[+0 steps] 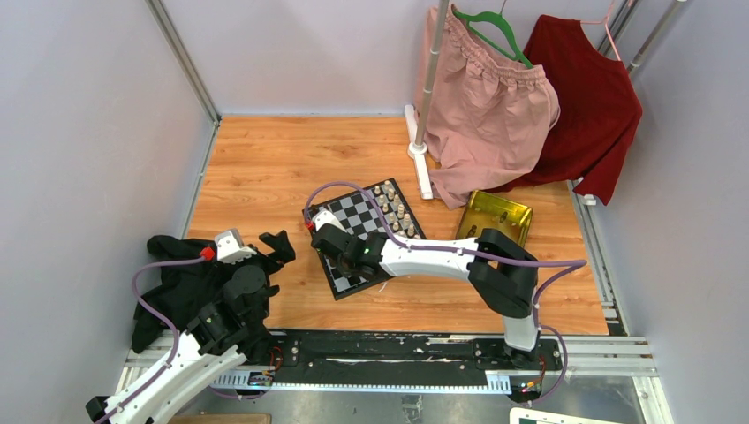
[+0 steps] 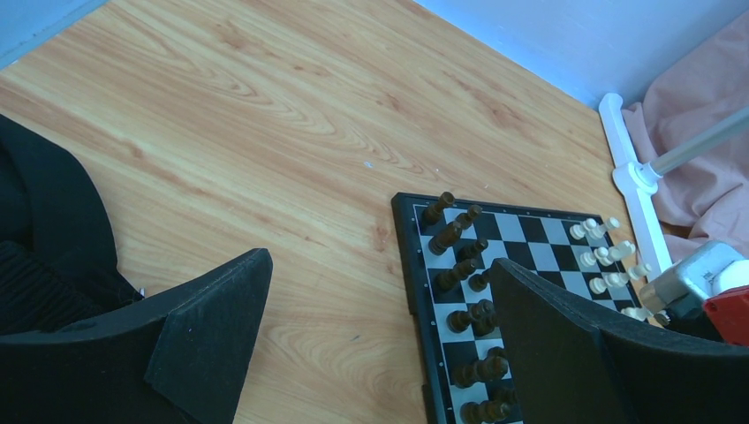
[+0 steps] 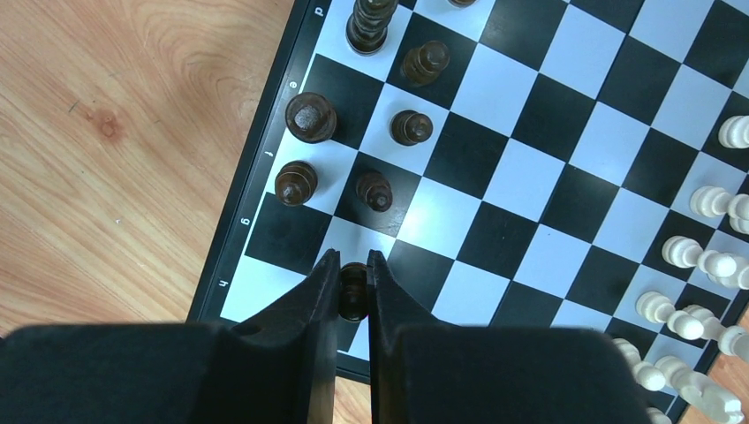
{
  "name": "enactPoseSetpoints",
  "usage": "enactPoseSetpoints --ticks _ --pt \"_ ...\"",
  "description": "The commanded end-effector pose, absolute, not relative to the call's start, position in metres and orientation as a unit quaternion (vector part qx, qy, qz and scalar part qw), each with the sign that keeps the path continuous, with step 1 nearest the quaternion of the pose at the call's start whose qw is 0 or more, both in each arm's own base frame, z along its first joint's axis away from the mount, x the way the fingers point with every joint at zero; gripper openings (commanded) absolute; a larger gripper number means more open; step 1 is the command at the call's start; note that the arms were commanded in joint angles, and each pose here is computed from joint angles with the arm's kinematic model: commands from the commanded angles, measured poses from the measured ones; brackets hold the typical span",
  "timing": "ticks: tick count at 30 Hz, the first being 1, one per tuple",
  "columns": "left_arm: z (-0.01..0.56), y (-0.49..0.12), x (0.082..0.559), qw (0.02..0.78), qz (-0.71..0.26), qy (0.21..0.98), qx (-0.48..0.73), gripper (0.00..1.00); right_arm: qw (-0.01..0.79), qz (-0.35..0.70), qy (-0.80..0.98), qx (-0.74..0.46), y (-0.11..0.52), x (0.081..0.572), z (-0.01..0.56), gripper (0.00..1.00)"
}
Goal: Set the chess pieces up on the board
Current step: Place the chess piece on the chessboard.
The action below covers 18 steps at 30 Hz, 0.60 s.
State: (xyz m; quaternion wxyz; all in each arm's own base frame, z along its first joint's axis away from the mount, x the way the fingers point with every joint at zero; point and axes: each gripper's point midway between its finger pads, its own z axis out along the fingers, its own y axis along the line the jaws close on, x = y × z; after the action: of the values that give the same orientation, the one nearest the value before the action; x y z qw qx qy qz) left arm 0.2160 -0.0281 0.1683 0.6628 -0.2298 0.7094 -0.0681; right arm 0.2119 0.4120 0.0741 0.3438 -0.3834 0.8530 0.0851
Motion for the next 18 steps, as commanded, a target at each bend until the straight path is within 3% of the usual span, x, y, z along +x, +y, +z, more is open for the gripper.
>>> enactPoseSetpoints --ticks 1,18 --pt "0.176 -0.024 0.216 0.67 -0.071 0.696 -0.248 1.0 0.333 0.085 0.853 -0.393 0.415 0.204 0.061 0.0" --pt "0.174 -0.024 0.216 0.669 -0.07 0.698 -0.247 1.0 0.325 0.083 0.855 -0.395 0.413 0.202 0.05 0.0"
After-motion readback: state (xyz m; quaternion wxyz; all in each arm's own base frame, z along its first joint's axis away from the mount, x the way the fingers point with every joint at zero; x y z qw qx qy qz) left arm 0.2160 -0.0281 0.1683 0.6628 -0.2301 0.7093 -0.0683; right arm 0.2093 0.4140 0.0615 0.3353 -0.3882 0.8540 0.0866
